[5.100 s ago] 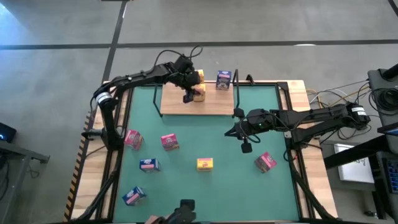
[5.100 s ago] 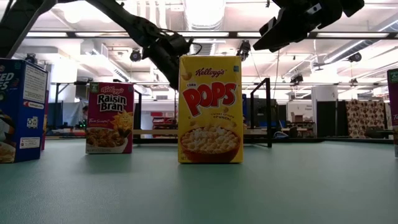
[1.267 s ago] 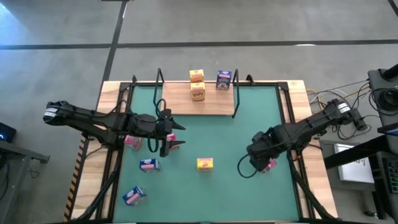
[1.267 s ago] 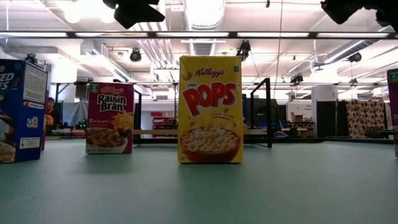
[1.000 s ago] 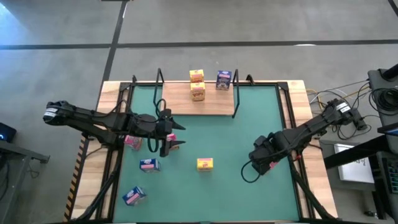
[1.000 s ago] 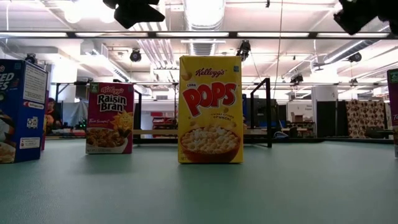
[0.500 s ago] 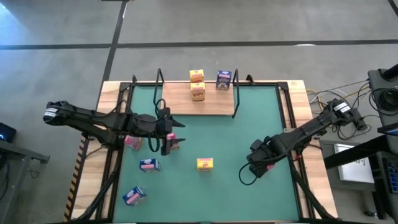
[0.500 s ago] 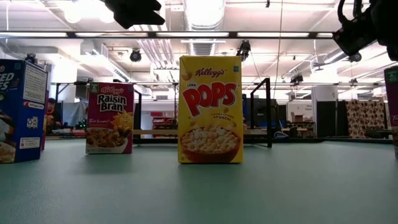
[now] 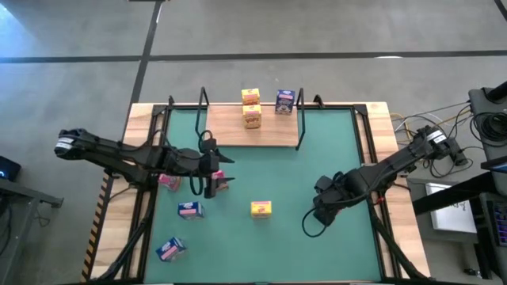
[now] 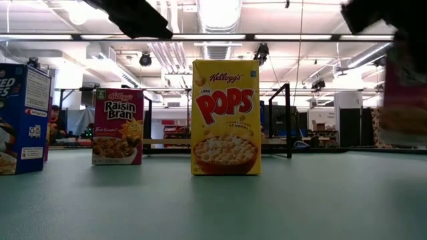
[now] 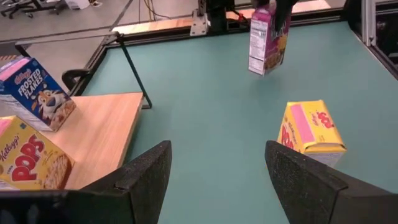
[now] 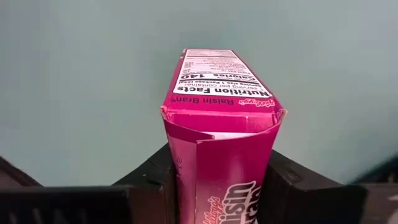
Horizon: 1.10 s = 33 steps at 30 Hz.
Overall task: Stack cereal on shelf
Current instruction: Put the right pink cereal box on the shelf
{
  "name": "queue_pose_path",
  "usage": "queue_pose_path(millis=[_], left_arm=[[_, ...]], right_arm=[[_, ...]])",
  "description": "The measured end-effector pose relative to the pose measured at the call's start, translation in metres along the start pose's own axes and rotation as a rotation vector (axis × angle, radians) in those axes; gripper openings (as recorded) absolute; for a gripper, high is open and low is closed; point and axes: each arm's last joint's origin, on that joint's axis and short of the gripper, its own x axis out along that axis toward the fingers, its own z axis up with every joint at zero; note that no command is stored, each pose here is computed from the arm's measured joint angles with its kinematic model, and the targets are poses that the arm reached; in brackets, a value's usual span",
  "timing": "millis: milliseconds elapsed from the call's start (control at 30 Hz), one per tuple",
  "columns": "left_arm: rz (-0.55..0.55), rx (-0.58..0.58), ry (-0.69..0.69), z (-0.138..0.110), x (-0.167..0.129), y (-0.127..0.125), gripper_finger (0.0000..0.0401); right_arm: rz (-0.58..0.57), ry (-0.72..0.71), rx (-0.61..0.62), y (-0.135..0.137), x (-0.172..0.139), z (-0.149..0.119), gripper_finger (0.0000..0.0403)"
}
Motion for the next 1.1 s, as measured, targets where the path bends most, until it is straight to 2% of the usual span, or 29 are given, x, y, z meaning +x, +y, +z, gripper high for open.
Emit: queue_pose_path(millis=[300, 600, 867, 1100], left_arm=[[0.024, 0.167, -0.143, -0.005, -0.007, 0.004, 0.0242], [0.097, 0.141, -0.210, -0.019, -0.017, 0.020, 0.0242], [0.203, 0.088, -0.243, -0.016, -0.032, 0.027, 0.0242], [0.215, 0.070, -0.281, -0.015, -0.048, 0.030, 0.0242]], right_arm=[[0.095, -0.360, -0.134, 0.016, -0.068, 0.031, 0.0134], [0.155, -0.703, -0.359, 0.034, -0.123, 0.075, 0.0134], [0.060, -0.865, -0.517, 0.046, -0.145, 0.134, 0.0132], [-0.071, -0.911, -0.585, 0.050, -0.149, 0.195, 0.0132]])
